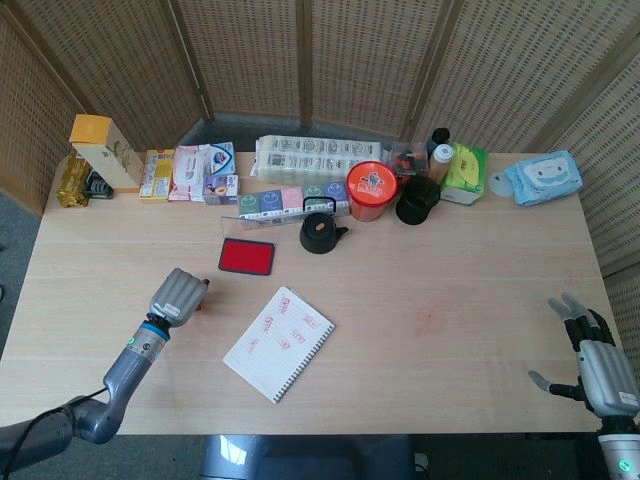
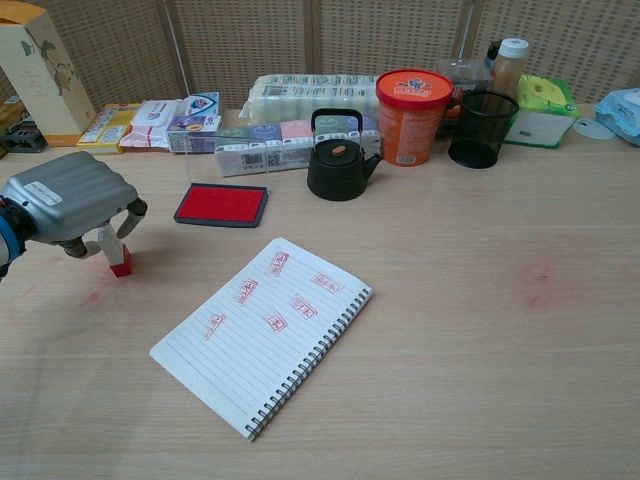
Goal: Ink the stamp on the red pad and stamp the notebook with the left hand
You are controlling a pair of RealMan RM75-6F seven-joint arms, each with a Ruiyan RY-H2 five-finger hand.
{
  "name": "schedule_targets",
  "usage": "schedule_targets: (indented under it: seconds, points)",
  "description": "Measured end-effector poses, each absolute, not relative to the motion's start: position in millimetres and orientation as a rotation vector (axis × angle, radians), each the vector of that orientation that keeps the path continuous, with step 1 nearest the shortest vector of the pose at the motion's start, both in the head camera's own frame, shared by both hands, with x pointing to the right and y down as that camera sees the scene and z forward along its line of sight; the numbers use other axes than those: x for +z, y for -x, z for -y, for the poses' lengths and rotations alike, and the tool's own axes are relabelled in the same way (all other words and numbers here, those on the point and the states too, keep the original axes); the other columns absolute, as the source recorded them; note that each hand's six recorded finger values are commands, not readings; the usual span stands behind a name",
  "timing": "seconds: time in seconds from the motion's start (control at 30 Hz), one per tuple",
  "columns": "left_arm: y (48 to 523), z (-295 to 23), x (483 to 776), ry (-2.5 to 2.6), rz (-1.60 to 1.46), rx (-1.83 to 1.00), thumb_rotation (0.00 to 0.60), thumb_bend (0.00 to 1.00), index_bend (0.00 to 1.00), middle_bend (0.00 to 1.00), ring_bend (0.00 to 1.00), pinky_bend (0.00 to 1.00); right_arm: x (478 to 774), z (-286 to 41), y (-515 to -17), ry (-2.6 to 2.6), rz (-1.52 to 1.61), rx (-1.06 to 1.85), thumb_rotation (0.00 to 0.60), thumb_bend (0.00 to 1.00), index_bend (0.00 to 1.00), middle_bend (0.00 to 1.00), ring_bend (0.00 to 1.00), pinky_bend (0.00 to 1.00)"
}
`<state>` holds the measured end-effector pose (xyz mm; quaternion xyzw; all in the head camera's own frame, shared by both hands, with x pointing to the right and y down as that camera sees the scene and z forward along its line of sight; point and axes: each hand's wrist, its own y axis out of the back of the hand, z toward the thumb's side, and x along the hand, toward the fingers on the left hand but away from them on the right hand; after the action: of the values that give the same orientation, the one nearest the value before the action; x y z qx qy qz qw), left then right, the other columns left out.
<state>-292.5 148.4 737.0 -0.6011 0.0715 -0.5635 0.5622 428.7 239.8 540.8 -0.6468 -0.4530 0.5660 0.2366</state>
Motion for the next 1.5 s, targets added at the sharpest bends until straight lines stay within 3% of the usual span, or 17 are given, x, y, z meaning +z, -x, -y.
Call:
schedule_targets:
  seconds: [0.4,0.57,0.6,0.7,0.73,0.77,0.87,0.93,1.07,1.5]
  points:
    - [294.7,-142.6,719.8,1.396,-0.198,-1.310,0.600,0.26,0.52,1.00,1.00,1.00,539.9,-240.5,-427.7,1.788,1.246,1.550,0.600,0.10,0.00,0.00,0.00,0.00]
    - [300.6,-138.6,694.8,1.387,-0.257,-1.286,0.600,0.26,0.44,0.98,1.00,1.00,537.7,-241.1,-426.2,1.800,1.243,1.540,0.600,0.10,0.00,0.00,0.00,0.00]
    - [302.7,-137.7,688.1,1.389,-0.275,-1.281,0.600,0.25,0.42,0.95,0.98,1.00,537.4,-241.3,-425.8,1.801,1.242,1.538,0.600,0.10,0.00,0.00,0.00,0.00]
    - [313.2,-134.5,660.7,1.397,-0.345,-1.263,0.600,0.20,0.28,0.60,0.71,0.89,536.2,-242.0,-424.0,1.804,1.238,1.532,0.600,0.10,0.00,0.00,0.00,0.00]
    - [318.1,-133.8,651.6,1.400,-0.370,-1.261,0.600,0.16,0.20,0.42,0.56,0.76,535.8,-242.2,-423.4,1.804,1.237,1.529,0.600,0.10,0.00,0.00,0.00,0.00]
    - [325.5,-133.3,639.4,1.405,-0.403,-1.261,0.599,0.13,0.14,0.32,0.47,0.67,535.2,-242.4,-422.6,1.804,1.235,1.527,0.600,0.10,0.00,0.00,0.00,0.00]
    - [347.7,-136.4,611.6,1.427,-0.488,-1.279,0.599,0.03,0.01,0.08,0.24,0.43,534.2,-243.2,-421.0,1.803,1.232,1.522,0.600,0.10,0.00,0.00,0.00,0.00]
    - [361.9,-141.3,599.1,1.447,-0.532,-1.301,0.598,0.00,0.00,0.01,0.14,0.33,534.1,-243.5,-420.2,1.801,1.228,1.521,0.600,0.10,0.00,0.00,0.00,0.00]
    - [388.9,-160.5,583.2,1.511,-0.648,-1.357,0.600,0.00,0.00,0.00,0.07,0.25,533.7,-242.9,-418.3,1.779,1.215,1.510,0.600,0.10,0.00,0.00,0.00,0.00]
    - [449.4,-216.1,552.3,1.595,-1.039,-1.358,0.600,0.00,0.00,0.00,0.07,0.22,529.6,-234.9,-425.0,1.522,1.227,1.447,0.600,0.09,0.00,0.00,0.00,0.00]
